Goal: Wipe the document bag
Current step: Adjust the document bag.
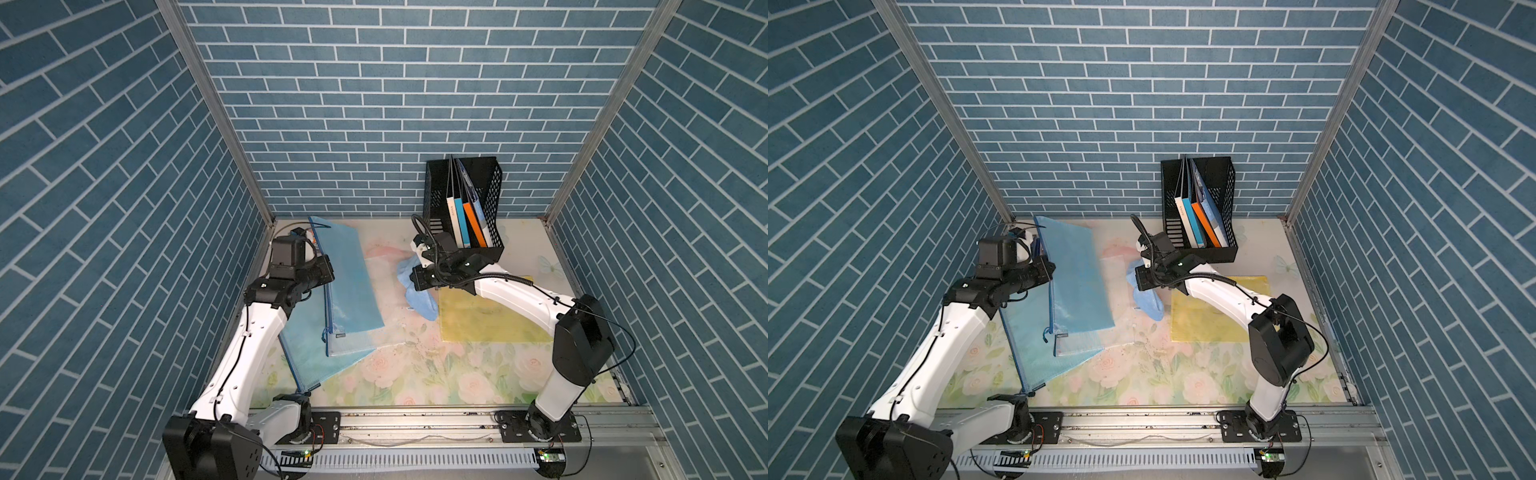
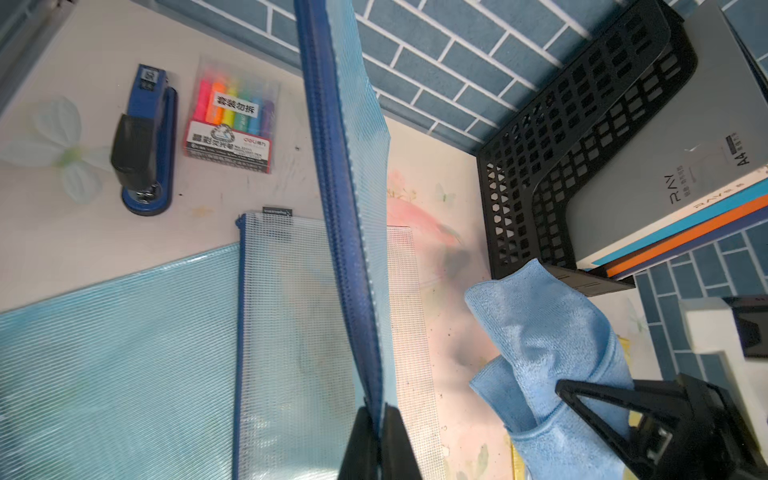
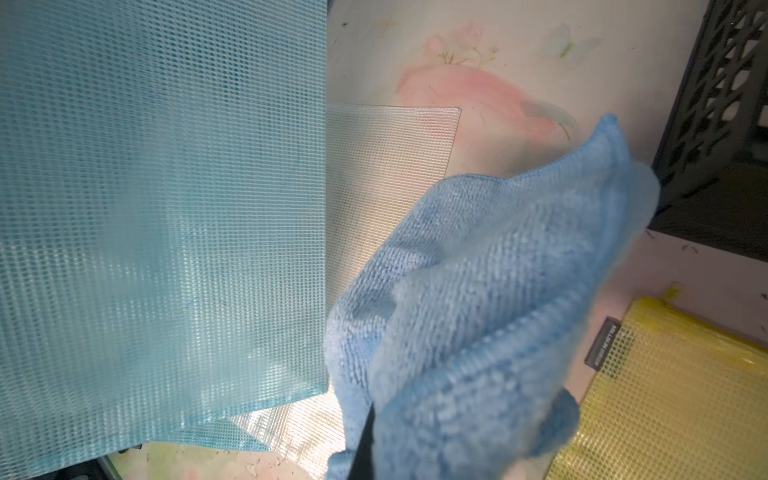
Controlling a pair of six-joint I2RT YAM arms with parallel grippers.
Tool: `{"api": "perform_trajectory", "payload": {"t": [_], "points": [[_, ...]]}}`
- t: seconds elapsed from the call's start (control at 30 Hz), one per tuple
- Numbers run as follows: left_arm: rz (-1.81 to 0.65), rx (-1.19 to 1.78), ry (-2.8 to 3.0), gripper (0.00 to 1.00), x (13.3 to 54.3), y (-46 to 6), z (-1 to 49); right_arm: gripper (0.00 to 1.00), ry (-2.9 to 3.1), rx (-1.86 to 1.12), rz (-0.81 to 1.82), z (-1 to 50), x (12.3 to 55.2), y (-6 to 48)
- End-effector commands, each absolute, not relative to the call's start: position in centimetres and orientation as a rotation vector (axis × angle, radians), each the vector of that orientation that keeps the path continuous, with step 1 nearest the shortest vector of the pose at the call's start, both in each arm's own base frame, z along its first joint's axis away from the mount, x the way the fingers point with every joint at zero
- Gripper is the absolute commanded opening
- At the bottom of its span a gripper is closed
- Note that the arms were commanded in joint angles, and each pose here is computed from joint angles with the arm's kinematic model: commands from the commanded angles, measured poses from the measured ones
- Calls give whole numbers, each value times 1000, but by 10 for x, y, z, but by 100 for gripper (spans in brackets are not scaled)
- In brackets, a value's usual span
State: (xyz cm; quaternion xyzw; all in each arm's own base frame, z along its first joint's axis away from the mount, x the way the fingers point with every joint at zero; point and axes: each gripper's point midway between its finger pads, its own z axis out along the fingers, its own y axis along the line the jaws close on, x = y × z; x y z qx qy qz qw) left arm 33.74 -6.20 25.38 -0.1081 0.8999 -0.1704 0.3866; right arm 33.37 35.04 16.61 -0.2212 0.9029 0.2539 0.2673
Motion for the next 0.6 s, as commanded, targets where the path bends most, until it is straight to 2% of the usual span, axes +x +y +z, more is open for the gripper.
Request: {"api": "perform_trajectory", "payload": {"t": [0.0,0.17,0.27,0.47,0.57], "points": [[-207,-262,2438,0,316,-36,243,9,2545,-651,744,139,322,358],[22,-300,2446,0,311,-6,268,9,2599,-670,832,115,309,365],[113,-274,2471,0,311,-11,275,8,2592,-690,839,114,306,365],[340,-51,2615,0,324,-67,242,9,2597,-765,768,112,303,356],[301,3,2619,0,335,-105,230,8,2608,-733,727,109,305,345]]}}
